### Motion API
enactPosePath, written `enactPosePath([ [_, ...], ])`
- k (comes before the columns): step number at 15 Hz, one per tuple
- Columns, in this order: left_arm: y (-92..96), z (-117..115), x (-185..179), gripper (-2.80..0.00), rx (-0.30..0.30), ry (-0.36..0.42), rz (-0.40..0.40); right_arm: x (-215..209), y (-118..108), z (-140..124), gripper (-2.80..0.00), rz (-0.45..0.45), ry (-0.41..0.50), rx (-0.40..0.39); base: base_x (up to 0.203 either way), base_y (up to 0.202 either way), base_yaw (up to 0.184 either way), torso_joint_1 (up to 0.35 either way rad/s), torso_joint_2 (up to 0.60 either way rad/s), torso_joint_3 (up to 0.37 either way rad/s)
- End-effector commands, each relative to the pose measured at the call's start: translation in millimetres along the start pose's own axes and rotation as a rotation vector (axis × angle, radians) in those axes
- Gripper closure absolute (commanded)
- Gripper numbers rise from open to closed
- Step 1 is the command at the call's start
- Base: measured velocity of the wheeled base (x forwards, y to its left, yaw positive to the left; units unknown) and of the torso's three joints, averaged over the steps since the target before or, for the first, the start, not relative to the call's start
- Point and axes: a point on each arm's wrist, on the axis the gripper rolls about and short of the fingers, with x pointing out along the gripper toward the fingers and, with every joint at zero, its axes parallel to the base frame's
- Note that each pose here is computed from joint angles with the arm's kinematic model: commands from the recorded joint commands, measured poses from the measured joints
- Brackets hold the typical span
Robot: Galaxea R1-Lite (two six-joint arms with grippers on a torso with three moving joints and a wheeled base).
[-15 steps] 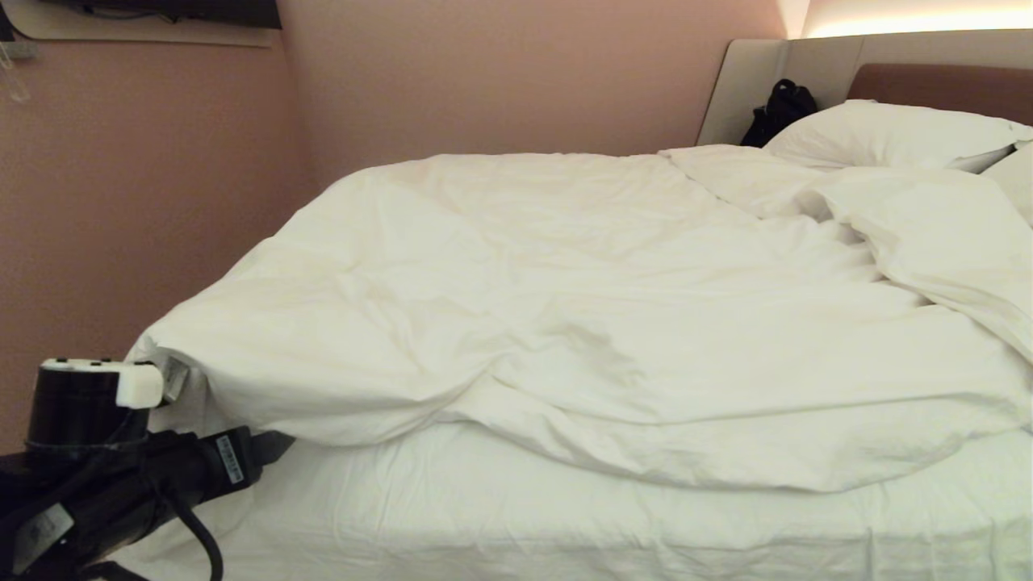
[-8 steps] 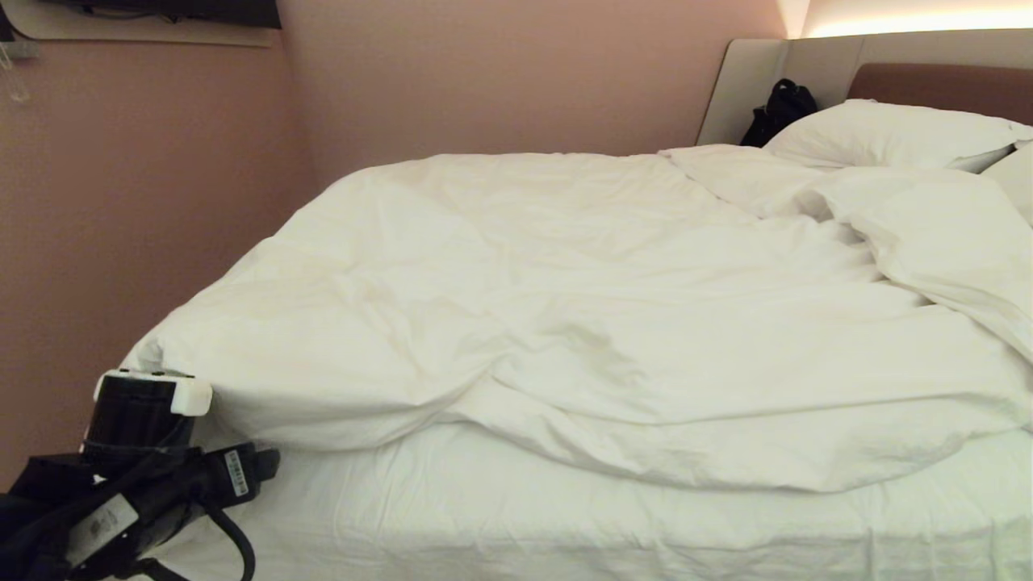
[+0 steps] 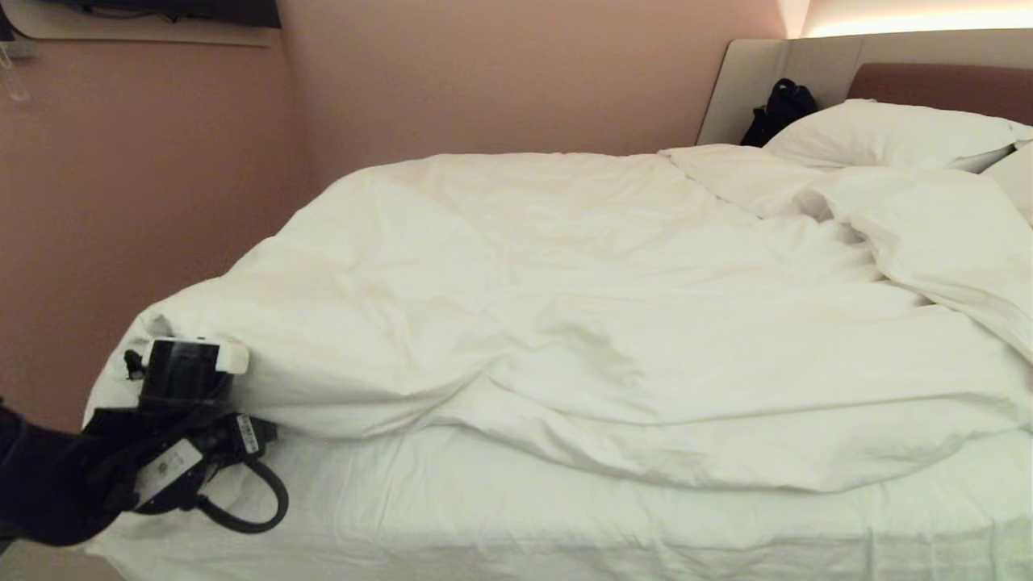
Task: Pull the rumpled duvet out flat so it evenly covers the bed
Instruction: Flatten the corners of the folded blanket
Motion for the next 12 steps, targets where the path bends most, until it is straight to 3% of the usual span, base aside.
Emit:
enactPosePath([
  [1,-19.5,20.2,33.2,-2.80,-0.051,-0.070,0.019,0.1,0.0,0.1,0.00,0.000,0.002,0.000,0.000,0.000,0.000,0.000,0.00,0.000],
  [3,-22.4,41.3,50.9,-2.80,-0.091,-0.142,0.079,0.1,0.0,0.1,0.00,0.000,0.002,0.000,0.000,0.000,0.000,0.000,0.00,0.000],
  [7,6.4,101.9,71.4,-2.80,-0.246,-0.319,0.219,0.1,0.0,0.1,0.00,0.000,0.002,0.000,0.000,0.000,0.000,0.000,0.00,0.000],
  [12,34.1,124.0,76.3,-2.80,-0.276,-0.407,0.287,0.1,0.0,0.1,0.00,0.000,0.002,0.000,0.000,0.000,0.000,0.000,0.00,0.000],
])
